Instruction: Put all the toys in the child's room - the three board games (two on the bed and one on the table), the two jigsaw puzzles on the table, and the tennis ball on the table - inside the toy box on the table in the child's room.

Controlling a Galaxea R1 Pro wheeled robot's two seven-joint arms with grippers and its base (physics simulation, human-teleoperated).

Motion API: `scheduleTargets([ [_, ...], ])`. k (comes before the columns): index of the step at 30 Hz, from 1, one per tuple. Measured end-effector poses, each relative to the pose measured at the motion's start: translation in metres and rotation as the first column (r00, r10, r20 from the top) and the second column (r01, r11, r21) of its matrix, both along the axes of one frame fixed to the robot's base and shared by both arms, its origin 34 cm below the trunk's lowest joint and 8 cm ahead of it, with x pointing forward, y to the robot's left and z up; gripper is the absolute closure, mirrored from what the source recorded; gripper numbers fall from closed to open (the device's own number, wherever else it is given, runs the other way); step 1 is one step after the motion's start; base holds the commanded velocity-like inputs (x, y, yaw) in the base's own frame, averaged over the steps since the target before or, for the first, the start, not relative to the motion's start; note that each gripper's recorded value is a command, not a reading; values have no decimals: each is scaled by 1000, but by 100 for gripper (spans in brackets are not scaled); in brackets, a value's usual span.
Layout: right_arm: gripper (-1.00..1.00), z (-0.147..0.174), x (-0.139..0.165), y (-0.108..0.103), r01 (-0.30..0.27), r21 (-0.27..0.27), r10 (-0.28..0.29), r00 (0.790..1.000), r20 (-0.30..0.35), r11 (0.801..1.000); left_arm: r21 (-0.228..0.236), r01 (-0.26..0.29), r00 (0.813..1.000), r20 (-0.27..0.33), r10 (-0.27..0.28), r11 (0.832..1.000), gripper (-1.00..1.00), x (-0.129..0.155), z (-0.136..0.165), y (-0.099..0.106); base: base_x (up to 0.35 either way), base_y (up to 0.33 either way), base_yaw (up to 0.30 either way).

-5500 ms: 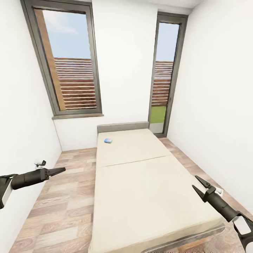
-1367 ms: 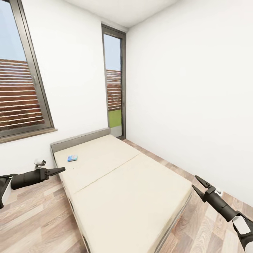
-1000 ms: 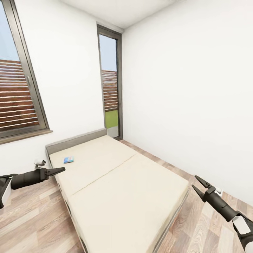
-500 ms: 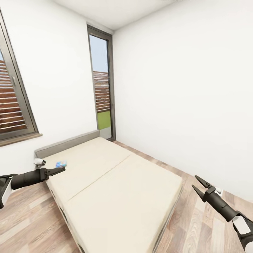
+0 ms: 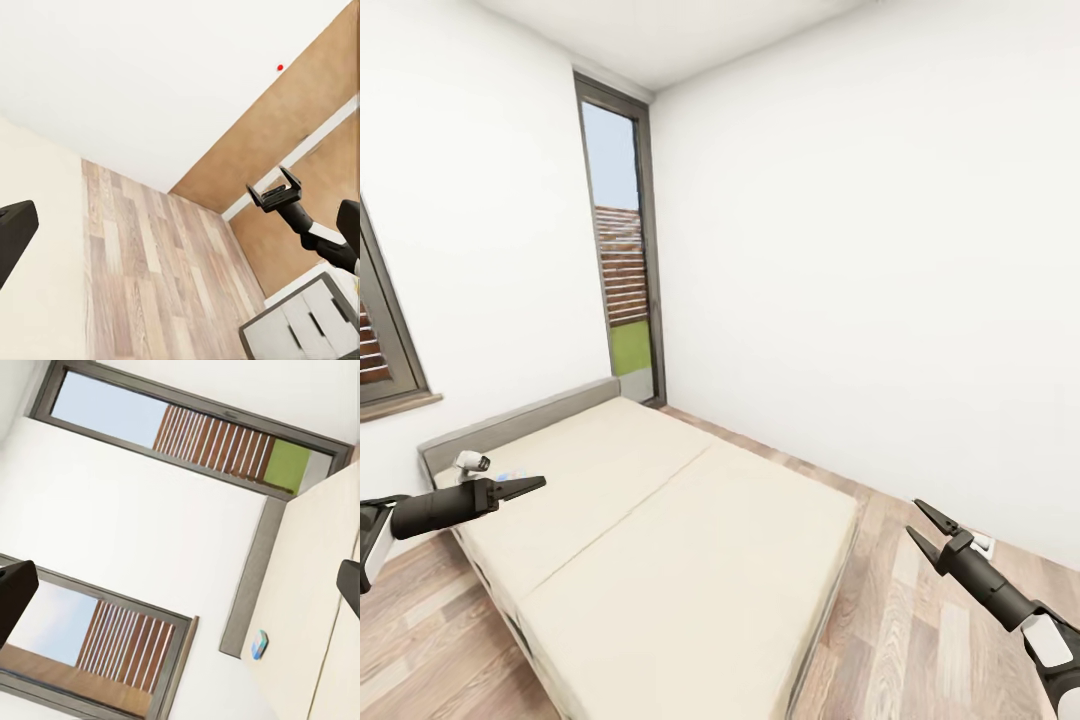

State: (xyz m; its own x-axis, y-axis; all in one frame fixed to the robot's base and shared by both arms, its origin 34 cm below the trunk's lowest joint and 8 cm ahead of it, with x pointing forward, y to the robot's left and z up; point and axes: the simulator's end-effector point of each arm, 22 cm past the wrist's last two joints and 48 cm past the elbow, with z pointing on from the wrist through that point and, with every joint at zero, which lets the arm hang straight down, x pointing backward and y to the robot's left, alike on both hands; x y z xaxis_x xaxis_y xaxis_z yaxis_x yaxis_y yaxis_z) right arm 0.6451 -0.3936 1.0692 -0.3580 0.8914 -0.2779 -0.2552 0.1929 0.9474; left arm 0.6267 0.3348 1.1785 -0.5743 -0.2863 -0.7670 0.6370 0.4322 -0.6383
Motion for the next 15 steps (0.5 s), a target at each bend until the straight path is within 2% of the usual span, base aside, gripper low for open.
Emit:
scheduleTargets([
  [6, -100, 3, 0, 0, 0, 0, 0, 1000, 6, 1000, 0, 0, 1000, 6, 0, 1000, -100, -1, 3, 0, 0, 85, -223],
  [15, -100, 8, -1, 0, 0, 0, 0, 1000, 15, 1000, 0, 0, 1000, 15, 0, 1000, -100, -3, 8, 0, 0, 18, -225],
])
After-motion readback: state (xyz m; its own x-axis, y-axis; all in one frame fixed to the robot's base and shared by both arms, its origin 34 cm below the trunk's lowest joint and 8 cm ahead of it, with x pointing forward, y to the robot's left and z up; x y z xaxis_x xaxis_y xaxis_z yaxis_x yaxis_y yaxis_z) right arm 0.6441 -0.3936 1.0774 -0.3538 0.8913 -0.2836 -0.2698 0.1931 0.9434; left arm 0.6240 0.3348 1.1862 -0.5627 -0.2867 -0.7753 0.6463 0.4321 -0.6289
